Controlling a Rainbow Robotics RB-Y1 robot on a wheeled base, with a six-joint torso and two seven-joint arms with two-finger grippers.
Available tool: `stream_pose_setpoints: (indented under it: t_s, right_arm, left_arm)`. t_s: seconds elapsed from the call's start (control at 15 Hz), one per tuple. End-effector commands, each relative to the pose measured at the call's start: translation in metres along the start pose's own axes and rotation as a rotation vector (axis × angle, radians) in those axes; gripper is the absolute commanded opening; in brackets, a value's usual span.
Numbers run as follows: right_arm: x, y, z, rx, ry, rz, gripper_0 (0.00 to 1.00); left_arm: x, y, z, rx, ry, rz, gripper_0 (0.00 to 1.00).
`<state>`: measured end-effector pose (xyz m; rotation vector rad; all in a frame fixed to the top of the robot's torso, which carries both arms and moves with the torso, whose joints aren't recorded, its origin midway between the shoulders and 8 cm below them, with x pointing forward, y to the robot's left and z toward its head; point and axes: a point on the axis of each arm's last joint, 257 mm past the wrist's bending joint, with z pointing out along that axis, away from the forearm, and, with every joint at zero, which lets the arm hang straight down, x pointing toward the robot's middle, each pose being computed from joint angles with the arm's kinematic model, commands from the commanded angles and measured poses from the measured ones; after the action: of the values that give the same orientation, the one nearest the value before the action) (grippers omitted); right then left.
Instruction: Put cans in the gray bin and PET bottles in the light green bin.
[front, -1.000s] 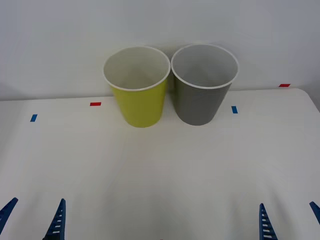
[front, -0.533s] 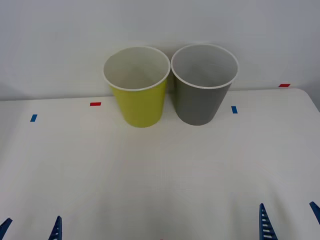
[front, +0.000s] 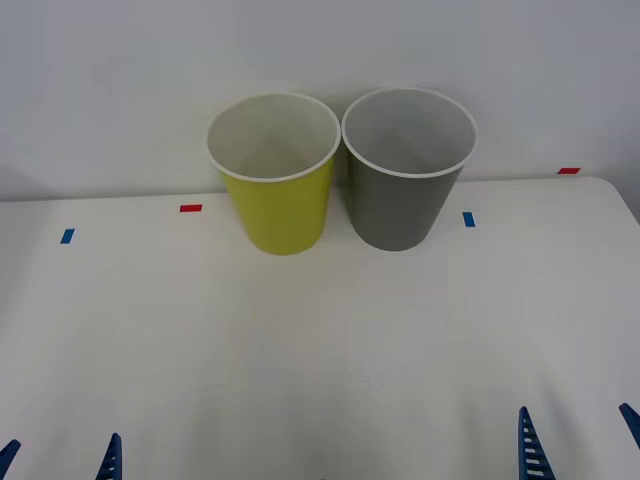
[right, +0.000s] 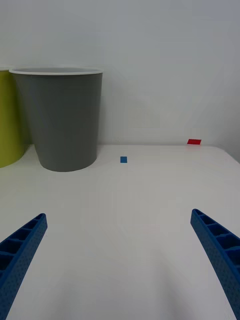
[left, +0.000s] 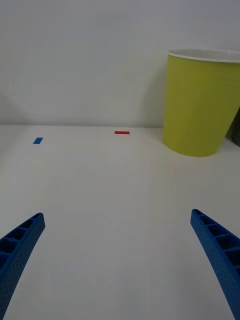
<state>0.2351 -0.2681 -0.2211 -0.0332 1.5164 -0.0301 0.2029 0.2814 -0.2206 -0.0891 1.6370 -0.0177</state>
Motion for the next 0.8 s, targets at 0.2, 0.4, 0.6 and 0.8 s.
stream_pose_setpoints:
  t_s: [0.2,0.4,0.6,0.8]
  right_arm:
    - [0.0,0.0,0.0,0.0,0.0,0.0,1.0]
    - [0.0,0.0,0.0,0.0,0.0,0.0,1.0]
    - [0.0,0.0,0.0,0.0,0.0,0.0,1.0]
    - [0.0,0.0,0.0,0.0,0.0,0.0,1.0]
  left_arm:
    - [0.0,0.0,0.0,0.0,0.0,0.0,1.0]
    - [0.0,0.0,0.0,0.0,0.0,0.0,1.0]
    - [0.0,0.0,0.0,0.0,0.0,0.0,1.0]
    - [0.0,0.0,0.0,0.0,0.0,0.0,1.0]
